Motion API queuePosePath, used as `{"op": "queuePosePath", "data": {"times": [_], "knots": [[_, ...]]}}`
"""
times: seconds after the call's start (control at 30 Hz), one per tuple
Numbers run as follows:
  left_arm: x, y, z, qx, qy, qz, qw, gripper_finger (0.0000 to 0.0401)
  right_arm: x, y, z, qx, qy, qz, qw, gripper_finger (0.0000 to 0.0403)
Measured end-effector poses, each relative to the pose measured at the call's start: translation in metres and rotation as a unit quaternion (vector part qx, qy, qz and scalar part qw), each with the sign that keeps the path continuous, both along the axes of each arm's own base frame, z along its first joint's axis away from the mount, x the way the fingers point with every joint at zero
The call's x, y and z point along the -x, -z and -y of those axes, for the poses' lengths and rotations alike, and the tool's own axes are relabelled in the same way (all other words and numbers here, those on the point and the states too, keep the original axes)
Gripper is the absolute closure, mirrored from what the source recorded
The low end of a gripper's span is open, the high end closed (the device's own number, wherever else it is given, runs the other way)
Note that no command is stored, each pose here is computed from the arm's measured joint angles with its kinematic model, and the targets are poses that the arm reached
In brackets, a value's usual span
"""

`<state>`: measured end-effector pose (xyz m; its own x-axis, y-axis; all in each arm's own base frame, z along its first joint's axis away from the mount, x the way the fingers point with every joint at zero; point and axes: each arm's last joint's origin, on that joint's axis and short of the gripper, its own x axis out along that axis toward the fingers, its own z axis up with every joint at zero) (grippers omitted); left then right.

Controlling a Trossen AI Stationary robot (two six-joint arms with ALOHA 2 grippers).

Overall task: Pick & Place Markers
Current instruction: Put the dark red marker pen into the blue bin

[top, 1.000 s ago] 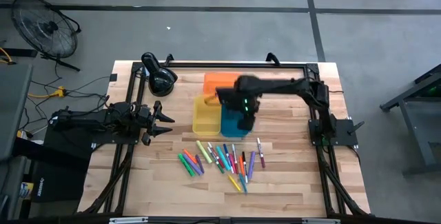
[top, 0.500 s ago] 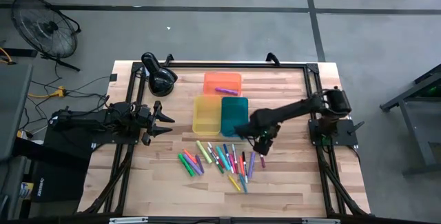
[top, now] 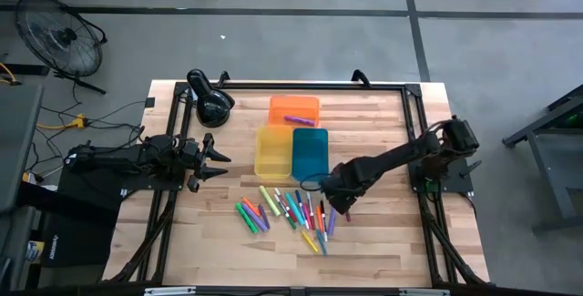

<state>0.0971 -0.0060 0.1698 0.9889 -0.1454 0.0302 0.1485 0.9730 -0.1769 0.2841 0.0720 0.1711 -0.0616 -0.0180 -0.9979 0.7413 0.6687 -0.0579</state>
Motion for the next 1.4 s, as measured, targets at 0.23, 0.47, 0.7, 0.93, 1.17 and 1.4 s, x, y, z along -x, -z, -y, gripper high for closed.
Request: {"op": "queuePosePath", "data": {"times": [0.23,0.47,0.7,0.93,1.17,1.4], "knots": [[0.0,0.0,0.0,0.0,0.0,0.0,1.0,0.0231,-0.004,0.0,-0.009,0.01,0.041,0.038,0.998,0.0258],[0.0,0.0,0.0,0.0,0.0,0.0,1.0,0.0231,-0.004,0.0,-0.013,0.041,0.074,0.058,0.995,0.0258],[0.0,0.0,0.0,0.0,0.0,0.0,1.0,0.0231,-0.006,0.0,-0.016,0.036,0.079,0.071,0.994,0.0258],[0.0,0.0,0.0,0.0,0.0,0.0,1.0,0.0231,-0.009,0.01,-0.018,0.034,0.081,0.056,0.995,0.0259],[0.0,0.0,0.0,0.0,0.0,0.0,1.0,0.0231,-0.01,0.02,-0.019,0.025,0.078,0.037,0.996,0.0259],[0.0,0.0,0.0,0.0,0.0,0.0,1.0,0.0231,-0.012,0.021,-0.021,0.018,0.078,0.044,0.996,0.0259]]}}
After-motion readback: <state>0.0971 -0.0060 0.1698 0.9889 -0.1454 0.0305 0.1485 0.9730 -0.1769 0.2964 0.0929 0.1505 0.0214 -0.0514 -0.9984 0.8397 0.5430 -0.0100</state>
